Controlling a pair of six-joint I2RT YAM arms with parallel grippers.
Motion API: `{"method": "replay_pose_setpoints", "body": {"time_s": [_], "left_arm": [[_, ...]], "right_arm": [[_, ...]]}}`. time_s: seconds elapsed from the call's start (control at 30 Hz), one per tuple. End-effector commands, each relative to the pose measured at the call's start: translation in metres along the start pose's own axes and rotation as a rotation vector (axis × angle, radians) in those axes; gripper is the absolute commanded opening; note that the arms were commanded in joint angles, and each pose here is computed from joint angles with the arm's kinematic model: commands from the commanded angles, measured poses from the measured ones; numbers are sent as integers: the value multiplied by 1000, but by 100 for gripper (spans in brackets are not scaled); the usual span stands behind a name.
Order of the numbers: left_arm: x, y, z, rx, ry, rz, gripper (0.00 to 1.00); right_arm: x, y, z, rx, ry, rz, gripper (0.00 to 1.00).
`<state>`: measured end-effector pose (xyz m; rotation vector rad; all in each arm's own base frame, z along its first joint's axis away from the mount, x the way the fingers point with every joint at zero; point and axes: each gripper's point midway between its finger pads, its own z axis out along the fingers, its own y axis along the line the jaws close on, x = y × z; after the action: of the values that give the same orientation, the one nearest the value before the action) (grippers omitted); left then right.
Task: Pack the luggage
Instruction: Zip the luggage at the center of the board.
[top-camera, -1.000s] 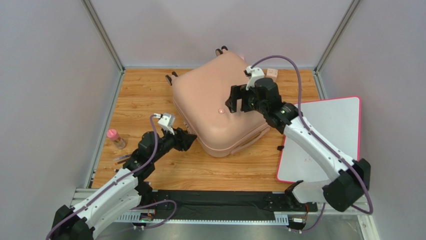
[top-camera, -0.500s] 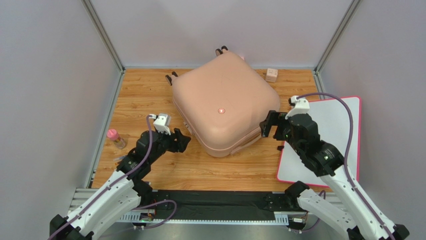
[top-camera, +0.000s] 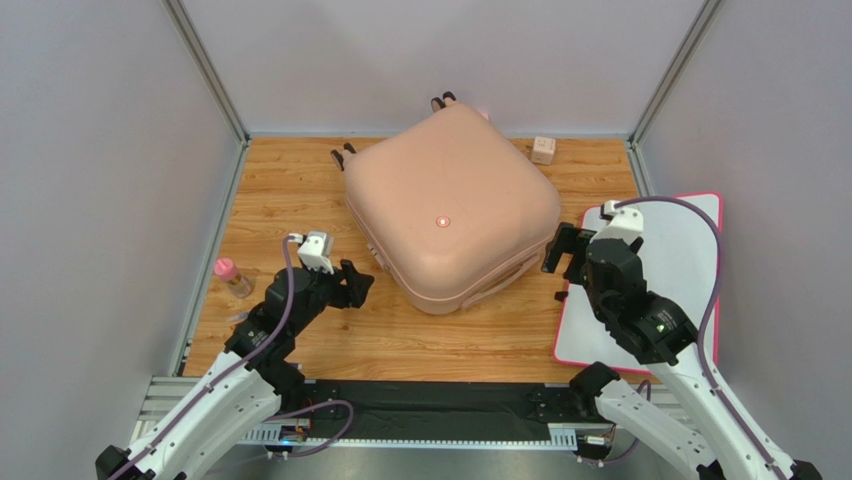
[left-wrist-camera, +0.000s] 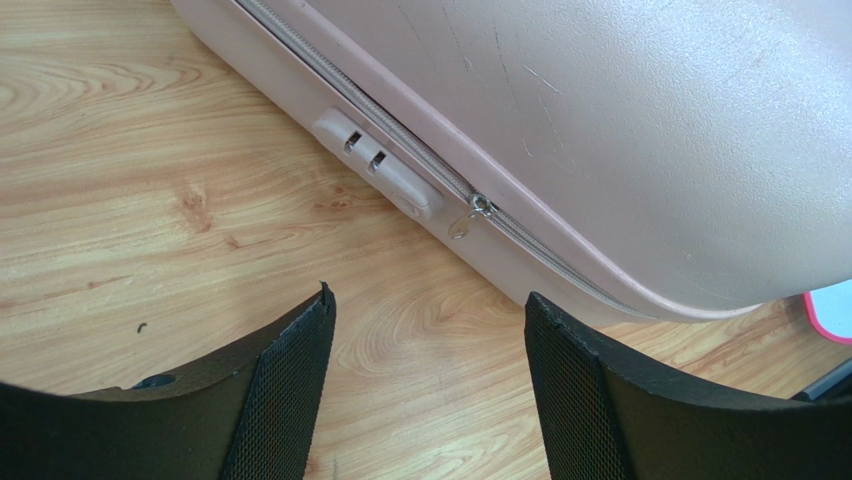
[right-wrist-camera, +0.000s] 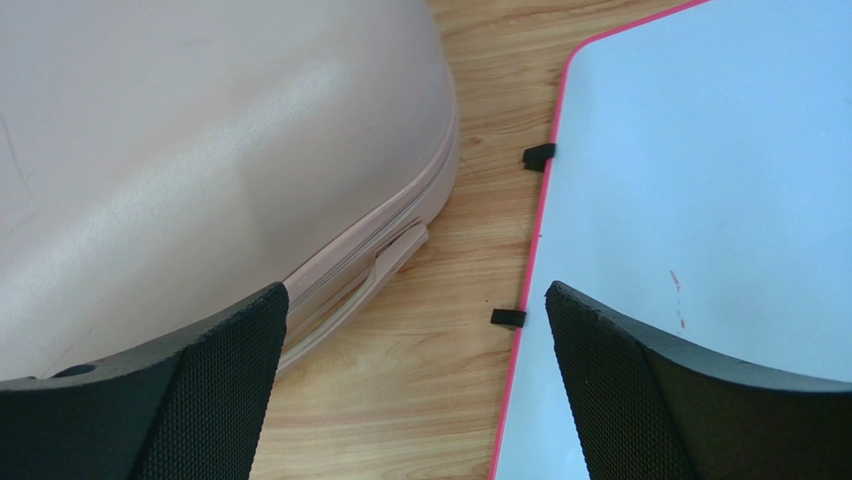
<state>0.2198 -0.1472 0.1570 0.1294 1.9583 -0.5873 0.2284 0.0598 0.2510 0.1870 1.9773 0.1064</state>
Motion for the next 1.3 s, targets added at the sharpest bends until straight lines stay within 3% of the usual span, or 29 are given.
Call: {"method": "replay_pose_setpoints", "body": {"time_s": [0.0,0.13,0.23,0.33,0.6,0.77,0.97,1.27], "left_arm": [[-10,-1,-3,-12,-17,-7,76],[-7,0,1,-13,-1,-7,76],[-7,-1,2,-12,-6,-7,76],[-7,-1,1,-8,-9,-6,76],[-6,2,-1,-14,-21,9,76],[0,-1,2,30,-45,28,78],[4,-5,5,70,-49,65,82],[8,-8,7,107,-63,90,83]], "right_arm": [[-27,-30,-8,162,-147,149,100],[-35,-23,-12,106,-192,223,100],[-38,3,-16,-59,-192,172,100],[-29,10,-13,-120,-207,160,100],[48,14,16,-64,49,245,88],[97,38,34,-110,205,376,86],[126,44,56,-60,260,500,82],[133,54,73,-67,240,608,82]]}}
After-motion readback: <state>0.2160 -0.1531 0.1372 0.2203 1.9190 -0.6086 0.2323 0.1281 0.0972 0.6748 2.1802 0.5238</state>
